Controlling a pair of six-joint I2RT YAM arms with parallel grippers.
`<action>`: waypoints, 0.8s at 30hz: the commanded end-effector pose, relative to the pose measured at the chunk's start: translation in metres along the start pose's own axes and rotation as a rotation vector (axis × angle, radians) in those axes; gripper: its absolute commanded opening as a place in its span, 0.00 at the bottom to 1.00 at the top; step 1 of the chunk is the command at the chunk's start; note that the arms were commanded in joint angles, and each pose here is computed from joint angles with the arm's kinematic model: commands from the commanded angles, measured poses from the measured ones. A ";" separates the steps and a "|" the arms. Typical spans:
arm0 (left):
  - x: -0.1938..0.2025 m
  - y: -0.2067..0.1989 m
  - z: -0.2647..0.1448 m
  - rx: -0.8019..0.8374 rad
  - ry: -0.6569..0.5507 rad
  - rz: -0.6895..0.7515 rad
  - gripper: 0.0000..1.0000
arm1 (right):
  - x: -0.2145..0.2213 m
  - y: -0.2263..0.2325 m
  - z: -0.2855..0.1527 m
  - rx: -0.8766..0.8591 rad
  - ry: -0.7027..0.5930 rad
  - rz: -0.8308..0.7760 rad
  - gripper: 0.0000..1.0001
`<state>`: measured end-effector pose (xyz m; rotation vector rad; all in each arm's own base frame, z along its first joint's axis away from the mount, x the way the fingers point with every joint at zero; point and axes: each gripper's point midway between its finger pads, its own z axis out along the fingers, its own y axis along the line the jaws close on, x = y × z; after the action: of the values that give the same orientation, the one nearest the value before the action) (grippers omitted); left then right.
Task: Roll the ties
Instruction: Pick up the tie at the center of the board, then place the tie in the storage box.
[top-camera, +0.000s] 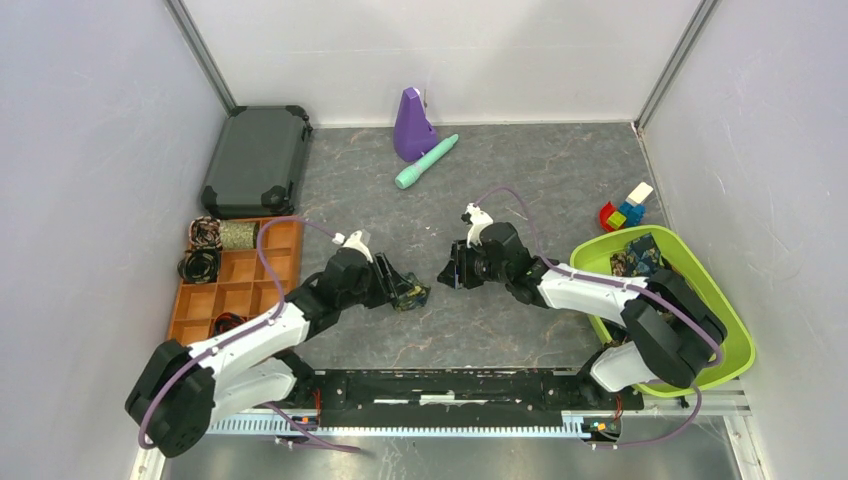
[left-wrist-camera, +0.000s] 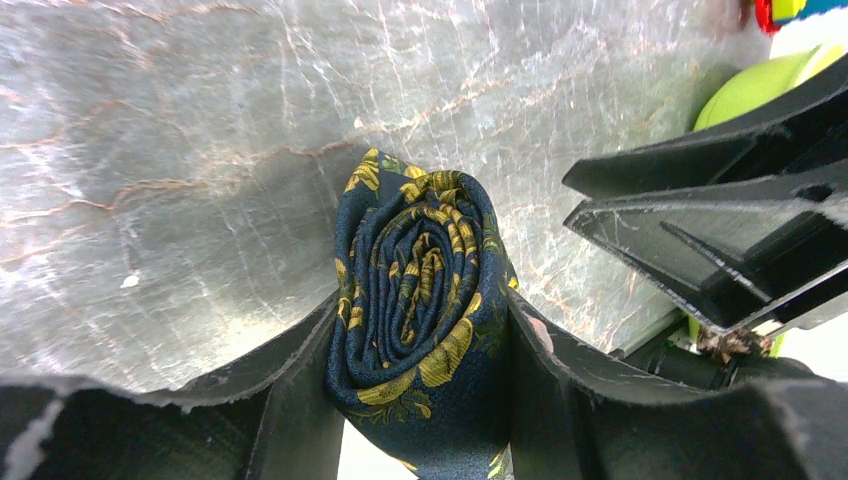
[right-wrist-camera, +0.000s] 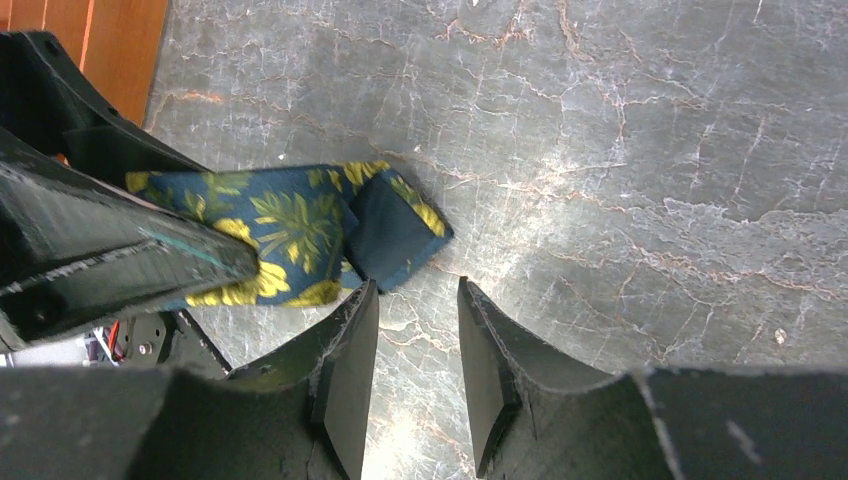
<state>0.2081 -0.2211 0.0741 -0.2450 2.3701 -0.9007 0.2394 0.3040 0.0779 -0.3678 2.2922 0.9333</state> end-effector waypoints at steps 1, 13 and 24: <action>-0.030 -0.002 -0.016 -0.041 -0.082 -0.017 0.35 | -0.016 0.009 -0.006 -0.026 -0.048 -0.019 0.41; -0.106 0.029 -0.064 -0.240 -0.261 -0.025 0.36 | -0.012 0.008 -0.009 -0.029 -0.046 -0.015 0.41; -0.198 0.069 -0.111 -0.393 -0.432 -0.086 0.36 | -0.006 0.007 -0.012 -0.037 -0.044 -0.007 0.41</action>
<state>0.2924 -0.0623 0.1672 -0.6671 2.1434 -0.4300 0.2345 0.2996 0.0800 -0.3676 2.2846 0.9401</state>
